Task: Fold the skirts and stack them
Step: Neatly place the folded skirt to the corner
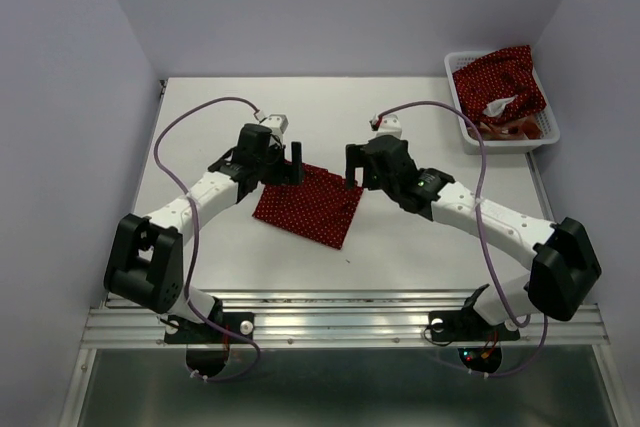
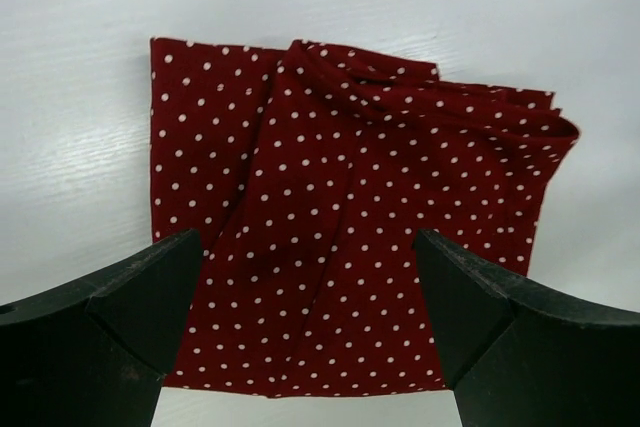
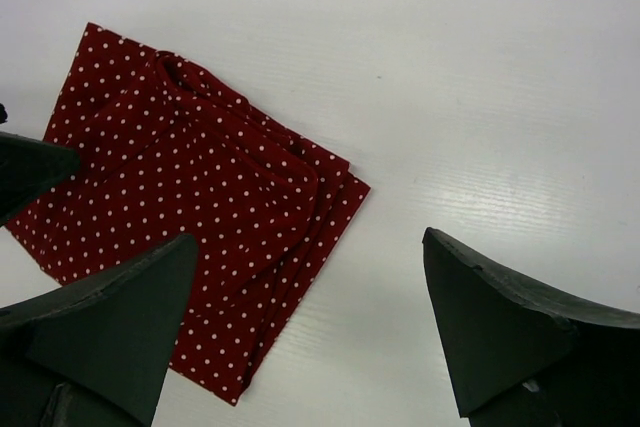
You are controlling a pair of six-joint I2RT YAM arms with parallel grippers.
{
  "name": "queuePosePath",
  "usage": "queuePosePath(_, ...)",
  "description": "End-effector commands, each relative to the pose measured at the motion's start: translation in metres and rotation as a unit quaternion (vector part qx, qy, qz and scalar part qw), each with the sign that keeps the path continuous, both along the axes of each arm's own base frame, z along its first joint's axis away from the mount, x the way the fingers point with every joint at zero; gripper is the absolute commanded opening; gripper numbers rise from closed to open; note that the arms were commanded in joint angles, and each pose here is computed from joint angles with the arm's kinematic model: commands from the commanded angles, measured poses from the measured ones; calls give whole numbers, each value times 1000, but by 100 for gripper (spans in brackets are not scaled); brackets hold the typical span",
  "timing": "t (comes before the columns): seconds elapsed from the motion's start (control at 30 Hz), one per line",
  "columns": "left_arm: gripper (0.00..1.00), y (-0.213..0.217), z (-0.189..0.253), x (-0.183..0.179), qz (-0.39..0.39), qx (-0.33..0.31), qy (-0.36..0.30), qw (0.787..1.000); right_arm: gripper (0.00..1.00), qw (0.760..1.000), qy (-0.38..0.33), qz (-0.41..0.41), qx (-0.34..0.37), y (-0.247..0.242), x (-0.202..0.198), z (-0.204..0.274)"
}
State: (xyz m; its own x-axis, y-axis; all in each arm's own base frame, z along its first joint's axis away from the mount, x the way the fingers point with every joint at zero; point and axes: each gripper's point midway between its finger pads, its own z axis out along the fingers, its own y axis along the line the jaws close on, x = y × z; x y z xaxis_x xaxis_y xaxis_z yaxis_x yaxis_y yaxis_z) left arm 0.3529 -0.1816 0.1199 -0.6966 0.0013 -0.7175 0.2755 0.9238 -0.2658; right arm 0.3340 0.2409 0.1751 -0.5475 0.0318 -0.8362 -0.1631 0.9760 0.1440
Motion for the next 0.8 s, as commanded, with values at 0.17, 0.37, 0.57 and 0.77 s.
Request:
queuePosePath(0.17, 99, 30, -38, 6, 30, 30, 45, 998, 100, 1000, 3, 24, -3, -9, -14, 4)
queuePosePath(0.37, 99, 39, -77, 7, 53, 60, 100, 992, 100, 1000, 0, 26, -16, -10, -12, 2)
queuePosePath(0.57, 91, 45, -94, 11, 67, 64, 124, 988, 100, 1000, -4, 21, -22, -12, -9, 3)
queuePosePath(0.77, 46, 50, -99, 15, 73, 49, 131, 987, 100, 999, -3, 18, -31, -14, -8, 0)
